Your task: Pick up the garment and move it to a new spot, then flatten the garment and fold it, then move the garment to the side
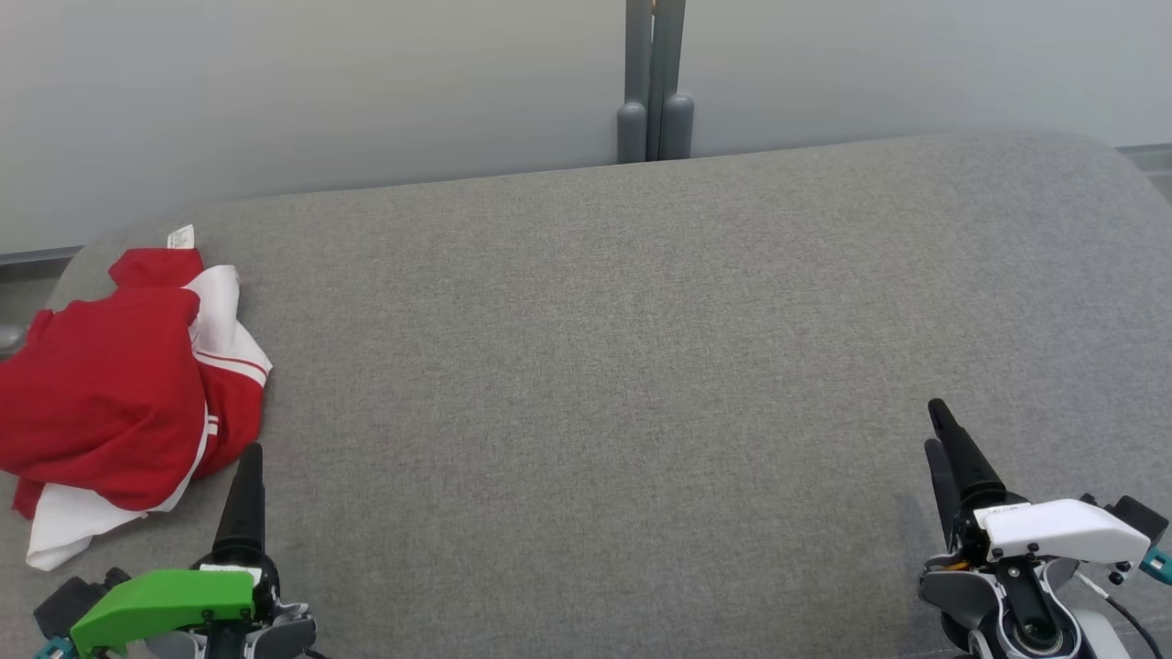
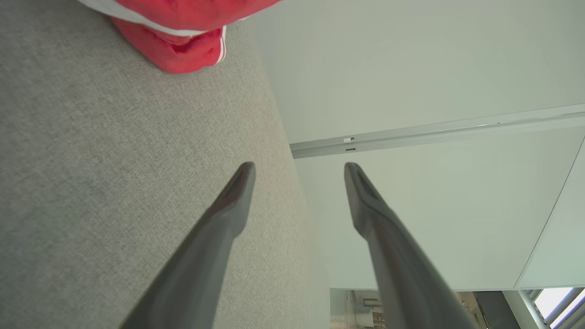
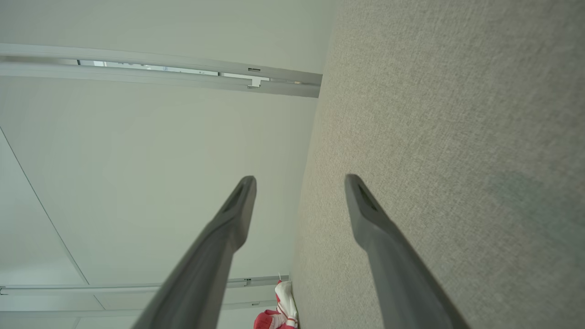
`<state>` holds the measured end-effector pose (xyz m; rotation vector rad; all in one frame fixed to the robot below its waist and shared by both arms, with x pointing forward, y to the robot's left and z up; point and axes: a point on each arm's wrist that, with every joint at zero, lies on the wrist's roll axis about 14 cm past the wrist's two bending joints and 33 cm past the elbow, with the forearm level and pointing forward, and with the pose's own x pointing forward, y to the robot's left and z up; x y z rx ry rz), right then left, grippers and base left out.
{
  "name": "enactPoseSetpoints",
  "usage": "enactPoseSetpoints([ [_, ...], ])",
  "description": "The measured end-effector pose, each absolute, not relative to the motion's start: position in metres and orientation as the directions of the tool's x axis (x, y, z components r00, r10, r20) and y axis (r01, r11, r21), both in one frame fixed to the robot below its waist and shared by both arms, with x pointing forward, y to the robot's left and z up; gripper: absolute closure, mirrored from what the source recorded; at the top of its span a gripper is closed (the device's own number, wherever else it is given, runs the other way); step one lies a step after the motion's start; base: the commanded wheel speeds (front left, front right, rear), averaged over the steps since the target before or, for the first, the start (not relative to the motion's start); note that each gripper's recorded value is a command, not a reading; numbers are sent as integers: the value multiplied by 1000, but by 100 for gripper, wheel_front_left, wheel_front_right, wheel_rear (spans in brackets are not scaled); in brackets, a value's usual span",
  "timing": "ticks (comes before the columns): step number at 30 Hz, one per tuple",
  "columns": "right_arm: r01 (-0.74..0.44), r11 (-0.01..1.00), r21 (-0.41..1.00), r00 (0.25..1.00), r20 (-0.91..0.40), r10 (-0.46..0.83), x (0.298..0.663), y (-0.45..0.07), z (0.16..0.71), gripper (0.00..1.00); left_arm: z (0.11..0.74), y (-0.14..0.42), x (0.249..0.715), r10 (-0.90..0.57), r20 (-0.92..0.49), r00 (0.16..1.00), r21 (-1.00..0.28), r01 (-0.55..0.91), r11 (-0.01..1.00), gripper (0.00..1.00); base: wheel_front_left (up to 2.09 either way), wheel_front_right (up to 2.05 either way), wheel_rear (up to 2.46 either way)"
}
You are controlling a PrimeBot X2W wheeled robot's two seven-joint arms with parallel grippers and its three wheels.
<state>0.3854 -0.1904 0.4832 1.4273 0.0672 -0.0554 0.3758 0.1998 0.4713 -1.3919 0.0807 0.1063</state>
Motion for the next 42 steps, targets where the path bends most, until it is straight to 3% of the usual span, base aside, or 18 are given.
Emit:
enactPoseSetpoints([
  [18,51,485,873,998,-65,14,387,-185,487,0,470,191,377,19,-125,992,-848,-117,517,0,0,0,0],
  [42,-12,791,612,999,-18,29,390,-180,496,0,458,182,376,21,-156,988,-593,-111,797,0,0,0,0],
])
